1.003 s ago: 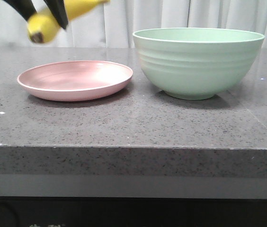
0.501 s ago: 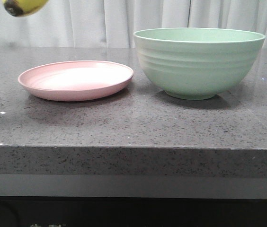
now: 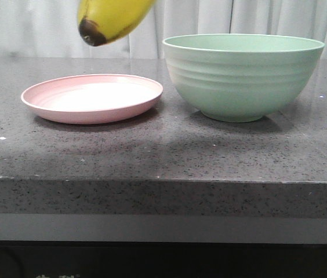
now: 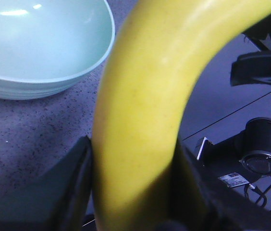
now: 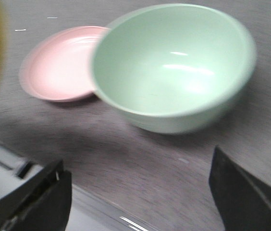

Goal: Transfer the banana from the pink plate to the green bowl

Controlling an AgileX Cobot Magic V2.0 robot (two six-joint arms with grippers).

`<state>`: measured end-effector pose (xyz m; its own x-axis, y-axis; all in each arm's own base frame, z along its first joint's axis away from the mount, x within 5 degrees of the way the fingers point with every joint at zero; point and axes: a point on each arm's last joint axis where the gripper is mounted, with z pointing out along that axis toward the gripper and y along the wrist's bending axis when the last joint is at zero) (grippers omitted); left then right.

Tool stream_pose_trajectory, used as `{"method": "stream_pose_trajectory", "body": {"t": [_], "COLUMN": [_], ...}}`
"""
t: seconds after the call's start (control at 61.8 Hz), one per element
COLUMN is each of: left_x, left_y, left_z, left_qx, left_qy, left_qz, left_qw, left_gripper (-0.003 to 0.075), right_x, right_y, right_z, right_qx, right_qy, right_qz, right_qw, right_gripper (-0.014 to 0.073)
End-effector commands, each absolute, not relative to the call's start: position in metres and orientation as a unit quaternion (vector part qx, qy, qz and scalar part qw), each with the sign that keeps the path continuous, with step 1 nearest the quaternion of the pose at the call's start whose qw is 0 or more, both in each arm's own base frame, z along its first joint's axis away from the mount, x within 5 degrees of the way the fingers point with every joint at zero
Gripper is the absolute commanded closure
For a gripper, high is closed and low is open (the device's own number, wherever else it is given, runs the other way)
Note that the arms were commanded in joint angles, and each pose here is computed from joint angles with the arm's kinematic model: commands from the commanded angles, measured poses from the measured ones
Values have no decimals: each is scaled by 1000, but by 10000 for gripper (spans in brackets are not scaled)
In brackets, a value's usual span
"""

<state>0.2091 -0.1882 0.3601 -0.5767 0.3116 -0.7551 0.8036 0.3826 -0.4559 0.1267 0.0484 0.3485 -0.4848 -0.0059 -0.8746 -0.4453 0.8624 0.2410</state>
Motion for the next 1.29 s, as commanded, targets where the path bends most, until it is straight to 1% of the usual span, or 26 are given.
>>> {"method": "stream_pose_trajectory", "body": {"t": [0.0, 0.113, 0.226, 0.34, 0.631, 0.792, 0.922, 1.035, 1.1, 1.148, 1.278], "left_x": [205, 205, 205, 205, 205, 205, 205, 205, 205, 205, 205], "left_y": [-190, -190, -190, -190, -190, -190, -190, -190, -190, -190, -190], "left_z": [382, 382, 383, 383, 383, 383, 383, 383, 383, 383, 383], "left_qx": [338, 338, 336, 336, 334, 334, 334, 334, 334, 334, 334], "left_qy": [757, 757, 757, 757, 756, 756, 756, 756, 756, 756, 756], "left_qz": [-454, -454, -456, -457, -459, -459, -459, -459, -459, -459, -459], "left_qw": [326, 326, 325, 325, 325, 325, 325, 325, 325, 325, 325], "left_gripper": [688, 688, 688, 688, 688, 688, 688, 688, 688, 688, 688], "right_x": [135, 145, 157, 172, 202, 212, 216, 219, 221, 221, 221], "right_y": [58, 67, 74, 79, 91, 110, 120, 122, 122, 122, 122], "right_z": [371, 379, 383, 380, 371, 368, 372, 375, 374, 374, 374], "right_qx": [-165, -198, -236, -284, -347, -380, -391, -391, -389, -388, -387], "right_qy": [783, 738, 694, 648, 555, 528, 519, 518, 523, 524, 525], "right_qz": [276, 324, 352, 365, 382, 388, 397, 395, 390, 389, 389], "right_qw": [533, 558, 582, 606, 653, 653, 648, 650, 651, 651, 651], "right_gripper": [-6, -6, -6, -6, -6, -6, -6, -2, 28, 76, 244]}}
